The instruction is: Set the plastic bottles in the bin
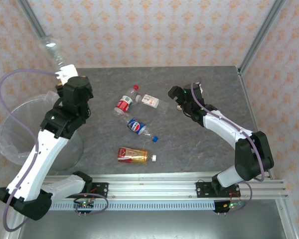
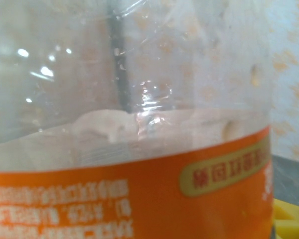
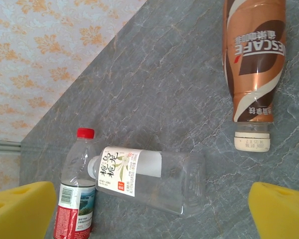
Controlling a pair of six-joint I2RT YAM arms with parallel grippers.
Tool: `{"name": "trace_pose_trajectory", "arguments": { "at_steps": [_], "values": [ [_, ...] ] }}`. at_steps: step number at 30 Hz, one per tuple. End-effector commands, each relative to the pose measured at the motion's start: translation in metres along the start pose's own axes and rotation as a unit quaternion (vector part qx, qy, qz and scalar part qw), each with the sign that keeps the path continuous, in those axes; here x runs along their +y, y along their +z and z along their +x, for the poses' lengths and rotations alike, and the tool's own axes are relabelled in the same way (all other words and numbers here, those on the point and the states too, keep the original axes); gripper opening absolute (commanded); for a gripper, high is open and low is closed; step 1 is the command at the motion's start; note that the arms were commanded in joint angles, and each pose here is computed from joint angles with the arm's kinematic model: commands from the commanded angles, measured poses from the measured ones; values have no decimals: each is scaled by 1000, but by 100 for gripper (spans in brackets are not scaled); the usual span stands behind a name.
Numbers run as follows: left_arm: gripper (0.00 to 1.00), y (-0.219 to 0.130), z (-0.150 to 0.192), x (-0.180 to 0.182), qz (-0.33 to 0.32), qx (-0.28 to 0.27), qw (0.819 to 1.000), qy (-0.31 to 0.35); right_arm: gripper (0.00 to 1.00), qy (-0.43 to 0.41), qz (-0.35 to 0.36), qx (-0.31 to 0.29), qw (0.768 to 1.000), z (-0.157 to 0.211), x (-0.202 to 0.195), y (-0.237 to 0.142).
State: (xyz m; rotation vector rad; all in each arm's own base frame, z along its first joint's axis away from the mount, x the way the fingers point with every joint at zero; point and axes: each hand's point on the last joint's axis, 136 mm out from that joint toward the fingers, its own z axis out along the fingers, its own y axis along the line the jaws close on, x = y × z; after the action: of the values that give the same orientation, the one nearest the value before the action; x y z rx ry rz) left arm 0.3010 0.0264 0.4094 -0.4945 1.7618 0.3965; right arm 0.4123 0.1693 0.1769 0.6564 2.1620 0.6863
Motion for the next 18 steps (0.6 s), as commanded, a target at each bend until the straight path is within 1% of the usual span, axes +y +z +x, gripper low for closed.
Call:
{"name": "trace_pose_trajectory", "arguments": {
  "at_steps": [1, 3, 9, 14, 18],
  "values": [
    [57, -5, -9, 47, -106, -17, 994, 15, 99, -4, -13, -6, 1000, -9, 12, 0],
    [57, -5, -8, 64, -141, -23, 990, 7, 99, -6, -12, -4, 1000, -9, 12, 0],
    [57, -3, 2, 84, -160, -33, 986, -20, 99, -9, -10, 3, 1000, -7, 13, 1],
    [57, -2, 15, 128, -240, -36, 969, -43, 99, -12, -14, 0, 1000, -10, 16, 0],
    [57, 1, 31, 150, -247, -28, 965, -88, 99, -16, -13, -1, 1000, -11, 18, -1]
  ]
}}
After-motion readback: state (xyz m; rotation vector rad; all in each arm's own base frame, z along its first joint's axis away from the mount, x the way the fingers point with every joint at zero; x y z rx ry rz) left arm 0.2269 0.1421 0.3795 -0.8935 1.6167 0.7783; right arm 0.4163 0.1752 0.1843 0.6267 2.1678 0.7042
